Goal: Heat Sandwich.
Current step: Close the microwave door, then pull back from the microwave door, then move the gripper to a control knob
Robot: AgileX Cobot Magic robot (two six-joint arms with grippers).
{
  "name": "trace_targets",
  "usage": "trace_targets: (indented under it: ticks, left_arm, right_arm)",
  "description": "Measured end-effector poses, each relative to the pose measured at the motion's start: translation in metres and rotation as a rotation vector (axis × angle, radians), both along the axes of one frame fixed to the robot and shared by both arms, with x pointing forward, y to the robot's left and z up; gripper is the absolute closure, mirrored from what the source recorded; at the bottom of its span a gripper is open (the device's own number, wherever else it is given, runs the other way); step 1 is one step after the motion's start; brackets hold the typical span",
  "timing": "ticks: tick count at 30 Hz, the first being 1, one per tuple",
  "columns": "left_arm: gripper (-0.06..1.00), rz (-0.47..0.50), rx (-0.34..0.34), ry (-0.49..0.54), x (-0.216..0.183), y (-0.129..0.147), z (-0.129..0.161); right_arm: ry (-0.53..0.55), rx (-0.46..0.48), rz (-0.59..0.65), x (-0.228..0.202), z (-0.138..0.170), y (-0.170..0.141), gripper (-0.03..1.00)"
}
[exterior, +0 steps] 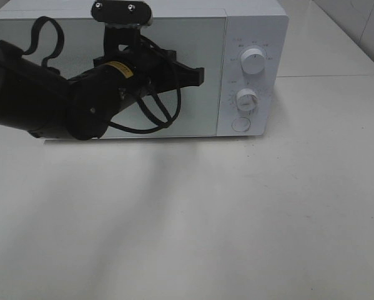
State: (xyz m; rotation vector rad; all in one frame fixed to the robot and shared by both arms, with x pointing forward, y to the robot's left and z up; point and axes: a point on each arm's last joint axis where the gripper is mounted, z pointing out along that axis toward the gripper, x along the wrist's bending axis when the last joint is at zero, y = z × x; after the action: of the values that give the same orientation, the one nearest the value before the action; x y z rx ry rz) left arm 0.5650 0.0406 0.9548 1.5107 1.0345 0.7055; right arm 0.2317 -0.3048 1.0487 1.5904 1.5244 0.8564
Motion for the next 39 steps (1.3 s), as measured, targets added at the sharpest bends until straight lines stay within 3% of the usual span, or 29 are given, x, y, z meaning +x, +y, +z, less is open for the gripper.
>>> trace_targets:
  ticks: [9, 14, 17, 18, 19, 21, 22, 28, 34, 39]
  left_arm:
    - [0.94, -0.063, 0.006, 0.026, -0.036, -0.002, 0.01]
    - [0.94, -0.118, 0.046, 0.129, -0.05, -0.001, 0.014]
    - [0.8, -0.145, 0.068, 0.19, -0.056, 0.0, 0.017]
    - [0.8, -0.145, 0.068, 0.19, -0.056, 0.0, 0.017]
    - [0.6, -0.165, 0.085, 0.235, -0.06, 0.001, 0.019]
    - [0.35, -0.189, 0.105, 0.288, -0.065, 0.002, 0.021]
    - [0.11, -0.209, 0.124, 0.336, -0.07, 0.004, 0.022]
    - [-0.02, -0.268, 0.176, 0.451, -0.084, 0.008, 0.028]
    - [-0.03, -0.336, 0.248, 0.559, -0.1, 0.018, 0.039]
    - [-0.03, -0.323, 0.276, 0.66, -0.1, 0.042, 0.05]
  right_arm:
    - [0.0, 0.0, 0.0, 0.0, 0.0, 0.0, 0.21]
    - [0.0, 0.0, 0.0, 0.0, 0.0, 0.0, 0.21]
    - [0.0, 0.0, 0.0, 0.0, 0.0, 0.0, 0.21]
    - [0.0, 0.0, 0.0, 0.0, 0.0, 0.0, 0.21]
    - [0.0, 0.0, 0.0, 0.0, 0.0, 0.0, 0.21]
    - [0.0, 0.0, 0.0, 0.0, 0.0, 0.0, 0.21]
    - [0.0, 0.0, 0.0, 0.0, 0.0, 0.0, 0.21]
    - [0.0, 0.0, 0.0, 0.0, 0.0, 0.0, 0.21]
    - [0.0, 0.0, 0.0, 0.0, 0.0, 0.0, 0.21]
    - [0.0, 0.0, 0.0, 0.0, 0.0, 0.0, 0.21]
